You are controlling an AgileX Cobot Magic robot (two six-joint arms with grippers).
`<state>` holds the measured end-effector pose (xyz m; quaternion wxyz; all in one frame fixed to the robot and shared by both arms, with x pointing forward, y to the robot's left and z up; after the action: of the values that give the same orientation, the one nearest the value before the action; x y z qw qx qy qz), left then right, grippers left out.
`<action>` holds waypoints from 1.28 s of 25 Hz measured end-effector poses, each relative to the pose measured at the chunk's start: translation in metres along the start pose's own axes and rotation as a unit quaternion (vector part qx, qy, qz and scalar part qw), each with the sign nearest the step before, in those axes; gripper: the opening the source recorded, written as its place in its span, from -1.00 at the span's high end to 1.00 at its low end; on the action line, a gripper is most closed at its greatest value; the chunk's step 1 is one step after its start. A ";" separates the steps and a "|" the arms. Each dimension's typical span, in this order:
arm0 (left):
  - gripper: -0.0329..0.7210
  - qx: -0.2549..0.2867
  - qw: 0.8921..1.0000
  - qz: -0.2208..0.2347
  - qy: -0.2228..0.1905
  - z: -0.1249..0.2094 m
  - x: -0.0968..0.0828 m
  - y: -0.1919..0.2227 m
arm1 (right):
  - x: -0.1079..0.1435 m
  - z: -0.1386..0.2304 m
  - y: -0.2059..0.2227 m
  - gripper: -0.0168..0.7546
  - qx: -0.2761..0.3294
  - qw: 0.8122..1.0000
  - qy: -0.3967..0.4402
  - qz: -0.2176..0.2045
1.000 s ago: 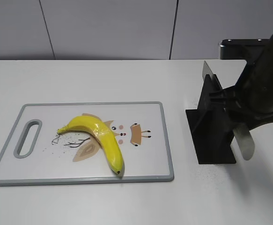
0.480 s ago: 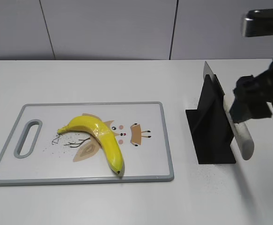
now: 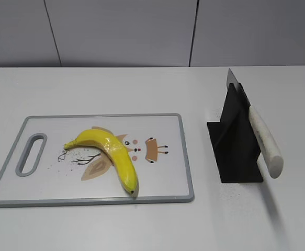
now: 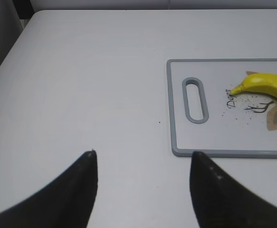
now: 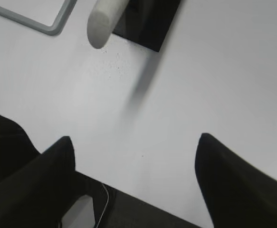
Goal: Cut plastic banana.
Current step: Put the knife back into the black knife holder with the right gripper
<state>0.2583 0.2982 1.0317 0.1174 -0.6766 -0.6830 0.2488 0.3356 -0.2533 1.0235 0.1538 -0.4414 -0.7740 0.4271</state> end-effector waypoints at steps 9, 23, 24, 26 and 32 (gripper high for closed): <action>-0.66 -0.001 1.000 0.000 0.000 0.000 0.000 0.000 | 0.009 0.039 -0.048 -0.55 -0.154 0.988 0.009 0.017; -0.66 -0.001 1.000 0.001 -0.001 0.000 0.000 0.000 | 0.009 0.056 -0.067 -0.54 -0.221 0.967 0.081 0.100; -0.66 -0.001 1.000 0.000 -0.001 0.000 0.000 0.000 | 0.008 0.057 -0.067 -0.54 -0.216 0.964 0.098 0.120; -0.66 -0.001 1.000 0.001 -0.001 0.000 0.000 0.000 | 0.007 0.057 -0.067 -0.54 -0.209 0.958 0.126 0.153; -0.66 -0.001 1.000 0.000 -0.001 0.000 0.000 0.000 | 0.004 0.058 -0.067 -0.53 -0.198 0.947 0.161 0.196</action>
<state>0.2585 0.2980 1.0320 0.1159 -0.6765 -0.6835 0.2484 0.2600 -0.2969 1.0424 0.0995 -0.6687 -0.7062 0.2103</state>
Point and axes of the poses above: a point on each arm's last joint axis where the gripper is mounted, y pointing out along that axis toward the gripper, x along the wrist's bending axis when the last joint is at zero, z = x × y, the point moved 3 cm from there along y, pointing out along that axis toward the gripper, and after that the axes turned 15 degrees about -y, right-handed, at the moved point
